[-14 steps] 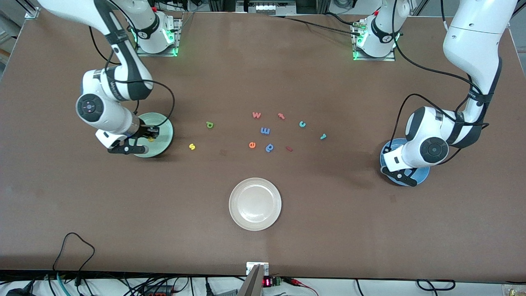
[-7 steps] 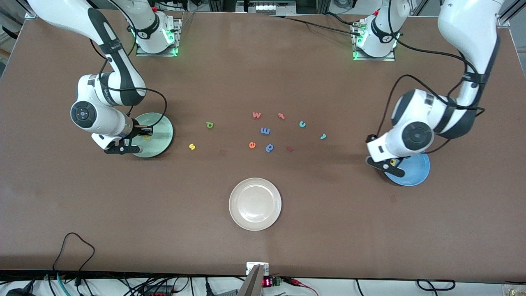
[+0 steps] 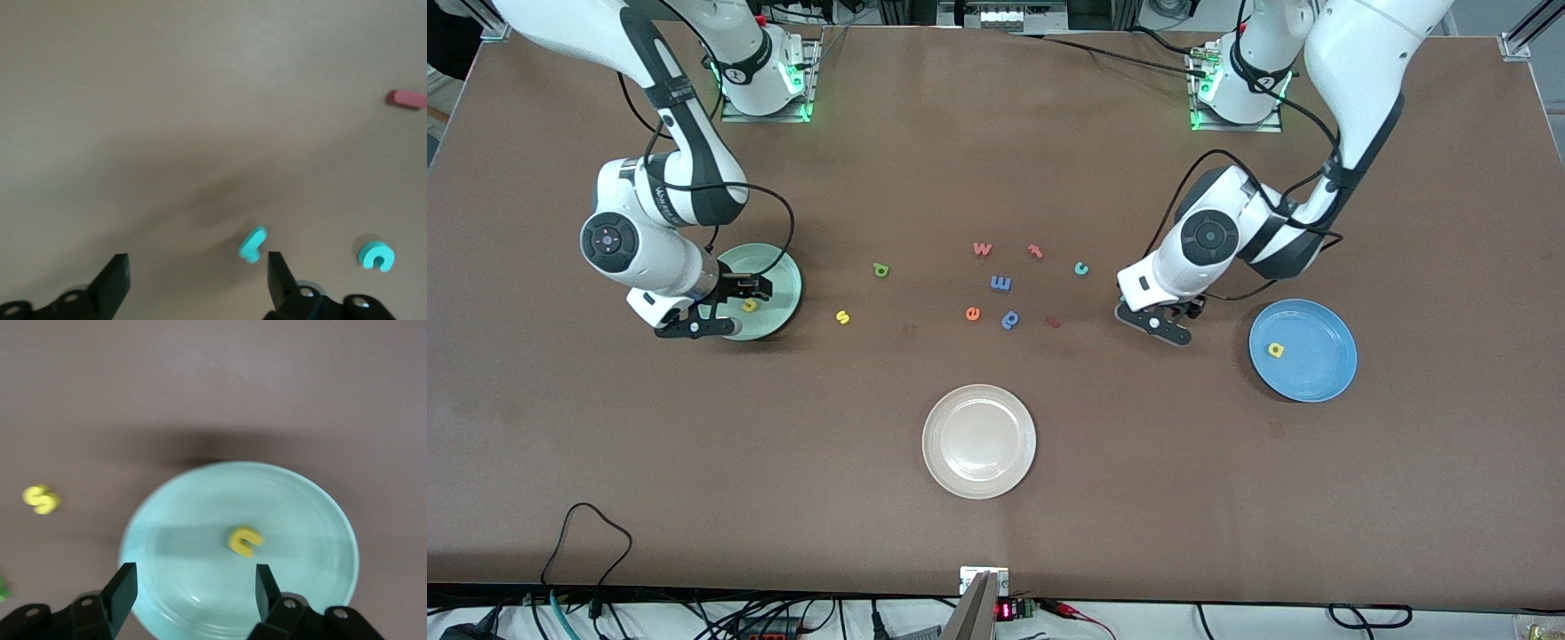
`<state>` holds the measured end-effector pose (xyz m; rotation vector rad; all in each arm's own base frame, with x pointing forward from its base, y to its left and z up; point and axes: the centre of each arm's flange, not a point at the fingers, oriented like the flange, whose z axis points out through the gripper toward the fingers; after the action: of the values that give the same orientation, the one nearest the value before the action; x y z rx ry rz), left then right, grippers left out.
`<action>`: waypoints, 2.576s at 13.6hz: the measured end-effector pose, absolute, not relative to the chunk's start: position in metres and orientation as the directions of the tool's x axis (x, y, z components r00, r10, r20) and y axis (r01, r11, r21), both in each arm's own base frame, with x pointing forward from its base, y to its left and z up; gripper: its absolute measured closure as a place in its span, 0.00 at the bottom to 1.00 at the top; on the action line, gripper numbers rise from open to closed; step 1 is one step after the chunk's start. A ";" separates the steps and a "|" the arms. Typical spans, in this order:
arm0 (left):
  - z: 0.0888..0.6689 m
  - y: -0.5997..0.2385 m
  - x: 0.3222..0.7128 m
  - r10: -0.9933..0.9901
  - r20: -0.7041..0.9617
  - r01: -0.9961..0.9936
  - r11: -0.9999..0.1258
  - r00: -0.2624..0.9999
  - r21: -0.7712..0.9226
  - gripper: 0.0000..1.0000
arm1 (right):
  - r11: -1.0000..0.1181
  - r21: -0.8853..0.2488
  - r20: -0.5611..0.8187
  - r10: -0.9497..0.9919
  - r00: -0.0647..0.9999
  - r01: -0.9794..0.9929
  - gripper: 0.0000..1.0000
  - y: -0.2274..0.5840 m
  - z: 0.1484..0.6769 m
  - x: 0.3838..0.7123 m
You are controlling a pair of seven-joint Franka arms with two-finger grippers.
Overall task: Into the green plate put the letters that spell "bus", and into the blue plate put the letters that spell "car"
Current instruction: 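Grasp the yellow s with the right gripper while the left gripper places r, then drop the s on the green plate while the left gripper grasps the teal c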
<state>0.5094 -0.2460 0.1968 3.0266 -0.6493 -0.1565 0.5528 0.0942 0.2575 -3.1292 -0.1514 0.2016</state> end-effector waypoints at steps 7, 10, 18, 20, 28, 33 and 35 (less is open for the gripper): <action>0.172 -0.272 0.480 -0.476 -0.064 -0.469 -0.878 0.877 0.094 0.54 | -0.966 0.020 -0.086 0.256 0.963 0.259 0.57 0.172 0.265 0.561; 0.172 -0.269 0.482 -0.522 -0.049 -0.520 -0.853 0.851 0.054 0.75 | -0.953 0.020 -0.115 0.298 0.948 0.302 0.54 0.193 0.238 0.554; 0.214 -0.247 0.505 -0.500 -0.177 -0.518 -0.853 0.847 -0.066 0.83 | -0.932 0.009 -0.101 0.359 0.928 0.362 0.54 0.229 0.198 0.543; 0.257 -0.223 0.526 -0.520 -0.293 -0.571 -0.812 0.802 -0.122 0.83 | -0.930 0.007 -0.100 0.364 0.926 0.366 0.54 0.232 0.190 0.542; 0.240 0.028 0.596 -0.717 -0.203 -0.723 -0.689 0.667 0.057 0.83 | -0.921 0.007 -0.101 0.387 0.917 0.389 0.54 0.243 0.173 0.536; 0.204 0.022 0.589 -0.745 -0.182 -0.739 -0.664 0.641 0.117 0.67 | -0.921 0.007 -0.098 0.387 0.917 0.389 0.58 0.243 0.174 0.536; 0.212 0.014 0.589 -0.751 -0.195 -0.744 -0.657 0.631 0.122 0.48 | -0.921 0.007 -0.098 0.387 0.917 0.389 0.58 0.243 0.174 0.536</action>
<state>0.5886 0.0142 0.2119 2.8103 -1.2884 -0.3579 0.5363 0.2428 0.1739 -3.1017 -0.6278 0.1493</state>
